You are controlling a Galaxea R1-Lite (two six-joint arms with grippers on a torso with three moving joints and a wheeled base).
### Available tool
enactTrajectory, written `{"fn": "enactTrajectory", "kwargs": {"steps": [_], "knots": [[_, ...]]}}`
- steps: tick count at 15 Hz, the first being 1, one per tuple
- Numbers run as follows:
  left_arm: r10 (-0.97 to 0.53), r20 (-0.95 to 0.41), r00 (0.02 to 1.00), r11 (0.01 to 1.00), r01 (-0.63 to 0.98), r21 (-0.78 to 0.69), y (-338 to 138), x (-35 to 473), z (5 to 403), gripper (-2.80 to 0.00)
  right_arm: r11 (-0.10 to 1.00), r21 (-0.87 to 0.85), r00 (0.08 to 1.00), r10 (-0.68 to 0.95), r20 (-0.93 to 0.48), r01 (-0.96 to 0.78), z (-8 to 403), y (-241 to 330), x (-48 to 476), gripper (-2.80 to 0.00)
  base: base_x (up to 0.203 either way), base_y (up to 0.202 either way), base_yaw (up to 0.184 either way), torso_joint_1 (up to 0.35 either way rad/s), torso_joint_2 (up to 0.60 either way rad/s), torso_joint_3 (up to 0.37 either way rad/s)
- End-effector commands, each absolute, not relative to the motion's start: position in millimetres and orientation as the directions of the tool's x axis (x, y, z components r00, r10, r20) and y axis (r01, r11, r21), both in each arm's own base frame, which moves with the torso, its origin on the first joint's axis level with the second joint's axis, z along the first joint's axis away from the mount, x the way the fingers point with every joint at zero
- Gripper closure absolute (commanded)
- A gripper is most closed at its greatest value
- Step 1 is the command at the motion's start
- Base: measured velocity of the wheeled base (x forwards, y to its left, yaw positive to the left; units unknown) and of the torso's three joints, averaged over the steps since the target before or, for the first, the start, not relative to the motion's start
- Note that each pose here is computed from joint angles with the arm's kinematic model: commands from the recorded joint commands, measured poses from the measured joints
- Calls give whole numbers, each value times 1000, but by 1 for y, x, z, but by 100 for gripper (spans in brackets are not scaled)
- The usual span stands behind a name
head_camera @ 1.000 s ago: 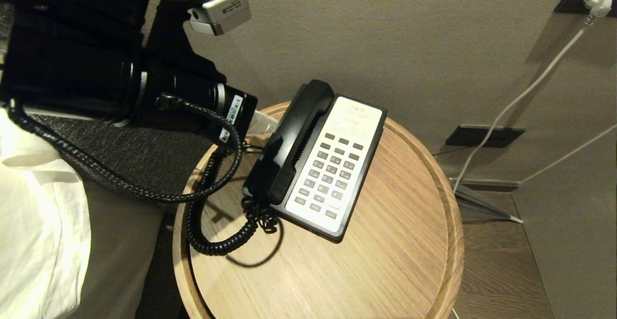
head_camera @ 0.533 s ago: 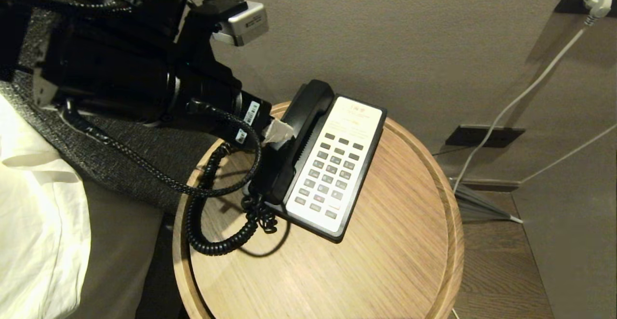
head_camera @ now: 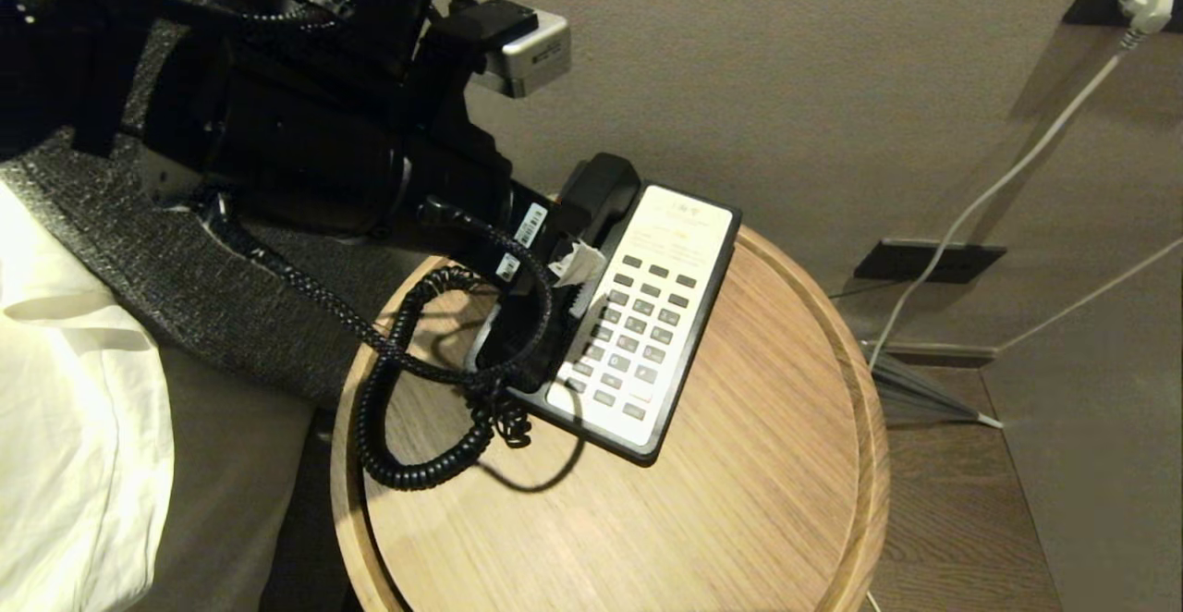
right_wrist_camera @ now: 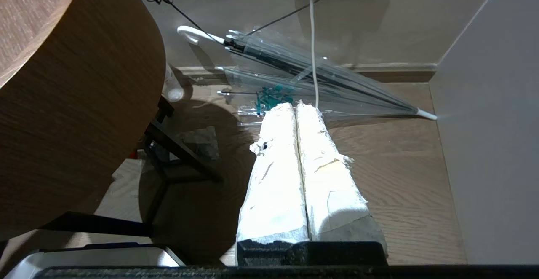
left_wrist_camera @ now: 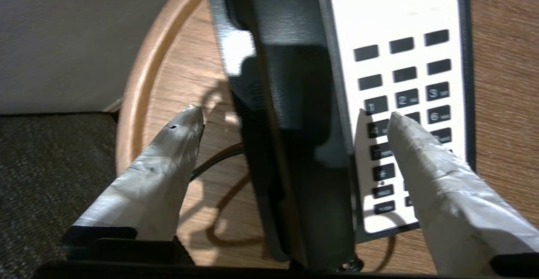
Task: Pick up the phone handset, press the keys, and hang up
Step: Pick up the desk phone handset
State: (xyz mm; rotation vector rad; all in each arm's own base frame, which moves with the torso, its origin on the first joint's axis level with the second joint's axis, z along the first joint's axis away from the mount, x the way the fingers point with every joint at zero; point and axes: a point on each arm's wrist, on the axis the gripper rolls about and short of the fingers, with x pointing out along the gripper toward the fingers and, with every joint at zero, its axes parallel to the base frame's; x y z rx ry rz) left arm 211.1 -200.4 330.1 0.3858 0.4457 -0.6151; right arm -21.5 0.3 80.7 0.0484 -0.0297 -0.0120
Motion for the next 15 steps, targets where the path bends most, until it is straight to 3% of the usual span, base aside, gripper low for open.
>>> {"fn": "enactTrajectory", "kwargs": {"steps": [1,15], "knots": [[-439,-522,731,752,617,232,-207,212,324,-280,999,49,1000,-14,8,13,75,0,-20,0,0,0,0,0,0,0],[-411,-555,723,770,601,213,-217,222,309,-280,999,49,1000,-14,8,13,75,0,-20,0,0,0,0,0,0,0]]}}
